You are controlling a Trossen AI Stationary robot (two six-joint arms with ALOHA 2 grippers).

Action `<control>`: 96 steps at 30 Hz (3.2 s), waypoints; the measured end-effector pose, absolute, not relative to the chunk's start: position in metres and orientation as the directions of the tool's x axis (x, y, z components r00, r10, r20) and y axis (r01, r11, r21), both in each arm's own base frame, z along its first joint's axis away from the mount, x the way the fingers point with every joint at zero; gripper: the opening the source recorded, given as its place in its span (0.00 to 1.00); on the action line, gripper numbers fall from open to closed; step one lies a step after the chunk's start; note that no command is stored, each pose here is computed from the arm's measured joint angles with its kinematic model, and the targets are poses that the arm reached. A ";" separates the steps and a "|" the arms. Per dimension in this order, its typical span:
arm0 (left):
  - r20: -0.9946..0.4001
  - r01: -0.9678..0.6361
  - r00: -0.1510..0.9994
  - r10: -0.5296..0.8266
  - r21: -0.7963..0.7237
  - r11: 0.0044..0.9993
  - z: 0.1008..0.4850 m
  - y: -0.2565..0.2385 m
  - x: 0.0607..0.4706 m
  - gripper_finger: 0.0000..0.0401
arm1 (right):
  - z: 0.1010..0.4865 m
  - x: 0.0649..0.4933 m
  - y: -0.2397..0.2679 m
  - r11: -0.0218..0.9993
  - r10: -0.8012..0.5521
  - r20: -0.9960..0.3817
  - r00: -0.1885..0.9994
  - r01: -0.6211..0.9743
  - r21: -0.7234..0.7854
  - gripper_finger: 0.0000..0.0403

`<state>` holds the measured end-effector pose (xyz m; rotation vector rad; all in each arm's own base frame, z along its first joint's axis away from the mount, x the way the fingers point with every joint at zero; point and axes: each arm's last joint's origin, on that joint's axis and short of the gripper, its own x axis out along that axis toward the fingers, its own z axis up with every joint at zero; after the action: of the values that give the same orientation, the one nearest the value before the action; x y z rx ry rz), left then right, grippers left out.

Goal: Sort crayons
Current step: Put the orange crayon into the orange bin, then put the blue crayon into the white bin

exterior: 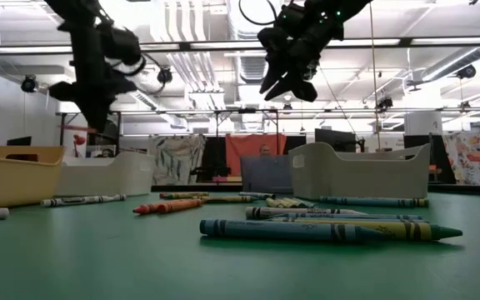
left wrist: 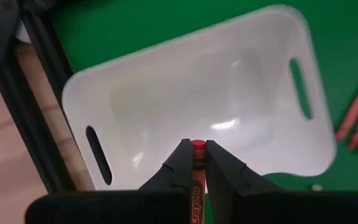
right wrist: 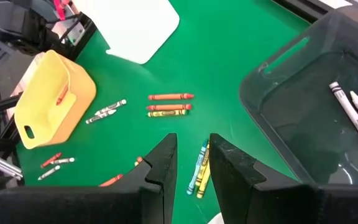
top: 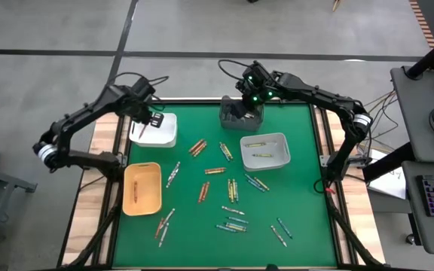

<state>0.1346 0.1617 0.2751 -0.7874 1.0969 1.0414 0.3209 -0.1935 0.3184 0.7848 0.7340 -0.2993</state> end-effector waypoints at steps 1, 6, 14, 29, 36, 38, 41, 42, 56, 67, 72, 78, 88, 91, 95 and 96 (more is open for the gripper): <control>-0.950 -0.943 0.123 0.286 -0.021 0.333 0.279 0.160 0.133 0.01 | 0.319 0.321 -0.194 0.684 0.017 -0.694 0.720 0.498 0.533 0.20; -0.926 -0.947 0.168 0.338 -0.057 0.315 0.293 0.155 0.129 0.01 | 0.319 0.321 -0.194 0.685 0.015 -0.692 0.722 0.496 0.533 0.20; -0.898 -0.901 0.379 0.223 -0.304 0.308 0.307 0.136 0.131 0.01 | 0.319 0.321 -0.194 0.695 0.016 -0.692 0.722 0.489 0.526 0.20; -0.942 -0.937 0.331 -0.052 -0.334 0.098 0.315 0.000 0.129 0.00 | 0.319 0.321 -0.194 0.763 0.016 -0.692 0.721 0.438 0.475 0.20; -0.989 -0.989 0.147 -0.009 -0.147 -0.011 0.268 -0.038 0.125 0.00 | 0.319 0.321 -0.194 0.806 0.016 -0.692 0.722 0.400 0.436 0.20; -0.994 -0.994 0.108 0.002 -0.108 -0.019 0.257 -0.041 0.122 0.00 | 0.319 0.322 -0.194 0.808 0.016 -0.692 0.722 0.399 0.435 0.20; -0.996 -0.997 0.081 0.019 -0.082 -0.017 0.248 -0.041 0.120 0.01 | 0.319 0.322 -0.194 0.809 0.015 -0.691 0.723 0.397 0.433 0.20; -0.996 -0.997 0.082 0.026 -0.082 -0.014 0.246 -0.040 0.120 0.01 | 0.319 0.322 -0.194 0.809 0.015 -0.691 0.723 0.397 0.433 0.20; -0.989 -0.993 0.122 0.090 -0.121 0.008 0.249 -0.038 0.122 0.10 | 0.329 0.318 -0.188 0.803 0.011 -0.673 0.740 0.394 0.447 0.20; -0.966 -0.974 0.210 0.148 -0.219 -0.049 0.267 -0.037 0.127 0.14 | 0.342 0.307 -0.176 0.774 0.047 -0.670 0.741 0.397 0.493 0.20; -0.885 -0.929 0.360 0.294 -0.369 0.024 0.302 -0.030 0.134 0.14 | 0.343 0.300 -0.162 0.652 0.194 -0.677 0.710 0.422 0.629 0.20; -0.740 -0.855 0.518 0.429 -0.460 0.240 0.336 -0.015 0.148 0.10 | 0.342 0.306 -0.128 0.617 0.330 -0.690 0.644 0.406 0.674 0.20; -0.648 -0.762 0.630 0.428 -0.412 0.499 0.334 0.027 0.197 0.09 | 0.334 0.304 -0.075 0.723 0.367 -0.822 0.436 0.422 0.547 0.20; -0.676 -0.764 0.604 0.422 -0.339 0.549 0.324 0.029 0.208 0.09 | 0.334 0.300 -0.057 0.785 0.302 -0.882 0.362 0.430 0.445 0.20; -0.644 -0.756 0.594 0.482 -0.243 0.608 0.319 0.025 0.223 0.09 | 0.331 0.301 -0.024 0.890 0.168 -0.934 0.314 0.360 0.281 0.20; -0.632 -0.741 0.602 0.489 -0.212 0.638 0.318 0.023 0.227 0.09 | 0.329 0.301 -0.015 0.910 0.129 -0.944 0.304 0.342 0.234 0.20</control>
<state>0.2266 0.0226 0.3184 -0.4897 0.5647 0.7459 0.3006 -0.0147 0.3290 0.4332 1.2651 -0.1471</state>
